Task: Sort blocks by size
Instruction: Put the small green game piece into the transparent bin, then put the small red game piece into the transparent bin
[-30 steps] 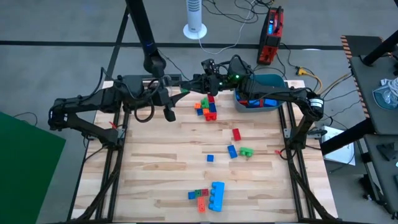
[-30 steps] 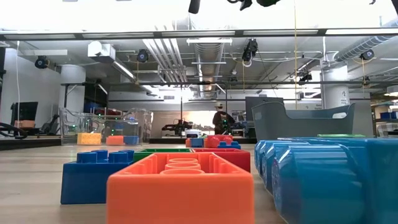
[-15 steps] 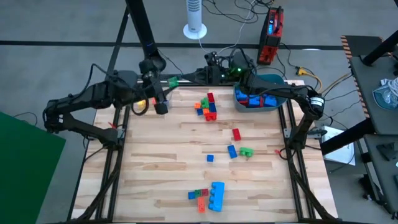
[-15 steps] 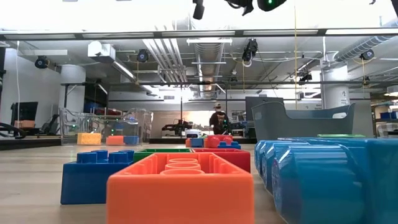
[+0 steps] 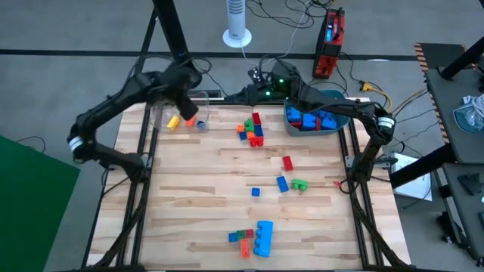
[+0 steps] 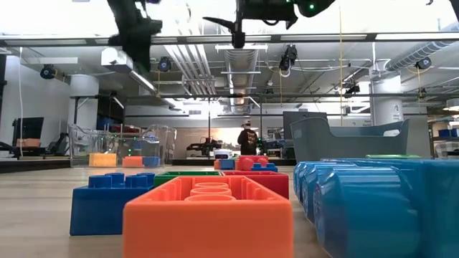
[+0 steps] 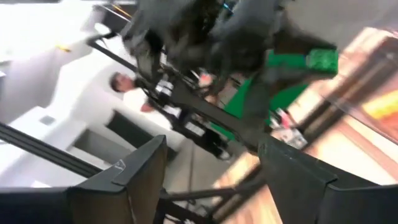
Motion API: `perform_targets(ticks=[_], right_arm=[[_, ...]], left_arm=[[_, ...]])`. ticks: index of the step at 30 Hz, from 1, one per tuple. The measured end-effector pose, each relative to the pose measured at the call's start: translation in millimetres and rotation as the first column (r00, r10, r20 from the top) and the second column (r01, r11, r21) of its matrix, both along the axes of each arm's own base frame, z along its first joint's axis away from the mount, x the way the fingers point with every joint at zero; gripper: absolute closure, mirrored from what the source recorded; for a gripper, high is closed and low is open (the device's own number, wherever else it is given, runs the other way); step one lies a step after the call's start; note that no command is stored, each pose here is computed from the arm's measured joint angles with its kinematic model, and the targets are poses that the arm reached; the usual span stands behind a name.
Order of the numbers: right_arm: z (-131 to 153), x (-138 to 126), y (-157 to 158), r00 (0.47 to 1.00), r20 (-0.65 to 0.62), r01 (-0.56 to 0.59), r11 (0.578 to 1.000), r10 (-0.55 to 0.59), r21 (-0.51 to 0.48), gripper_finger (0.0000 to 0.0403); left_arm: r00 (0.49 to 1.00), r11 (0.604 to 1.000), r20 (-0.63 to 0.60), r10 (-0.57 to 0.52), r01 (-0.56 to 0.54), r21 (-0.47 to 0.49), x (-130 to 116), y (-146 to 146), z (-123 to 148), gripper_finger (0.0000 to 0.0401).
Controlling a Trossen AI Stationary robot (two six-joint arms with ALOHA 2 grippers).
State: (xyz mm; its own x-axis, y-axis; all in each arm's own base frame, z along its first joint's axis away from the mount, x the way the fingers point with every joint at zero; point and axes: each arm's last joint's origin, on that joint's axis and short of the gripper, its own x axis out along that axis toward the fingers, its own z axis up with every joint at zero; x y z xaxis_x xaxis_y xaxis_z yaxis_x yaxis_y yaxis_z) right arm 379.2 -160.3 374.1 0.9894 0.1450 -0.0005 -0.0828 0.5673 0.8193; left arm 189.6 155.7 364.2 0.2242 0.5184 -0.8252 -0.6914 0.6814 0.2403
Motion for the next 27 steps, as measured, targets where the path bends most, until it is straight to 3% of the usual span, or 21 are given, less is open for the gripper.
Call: perform_targets(ticks=[6, 14, 20, 27], right_arm=[[-4.6, -0.1, 0.1, 0.999, -0.041, 0.000, 1.000, 0.000, -0.010, 0.0180], [-4.3, -0.1, 0.2, 0.999, -0.039, -0.002, 1.000, 0.001, -0.022, 0.0174], [-6.9, -0.3, 0.3, 0.998, -0.064, -0.002, 1.000, 0.001, -0.011, 0.0157], [-17.4, -1.8, 1.5, 0.986, -0.167, -0.023, 0.999, 0.028, 0.033, 0.0149]], left_arm=[[0.986, 0.973, -0.149, 0.071, -0.101, -0.209, 5.4, 47.8, -46.9, 0.0269], [0.946, 0.918, -0.303, 0.116, -0.219, -0.330, 0.0, 84.1, -89.3, 0.0235], [0.941, 0.913, -0.314, 0.121, -0.230, -0.337, -2.9, 84.7, -89.5, 0.0206], [0.963, 0.928, -0.205, 0.176, -0.231, -0.291, -10.6, 66.9, -60.6, 0.0201]])
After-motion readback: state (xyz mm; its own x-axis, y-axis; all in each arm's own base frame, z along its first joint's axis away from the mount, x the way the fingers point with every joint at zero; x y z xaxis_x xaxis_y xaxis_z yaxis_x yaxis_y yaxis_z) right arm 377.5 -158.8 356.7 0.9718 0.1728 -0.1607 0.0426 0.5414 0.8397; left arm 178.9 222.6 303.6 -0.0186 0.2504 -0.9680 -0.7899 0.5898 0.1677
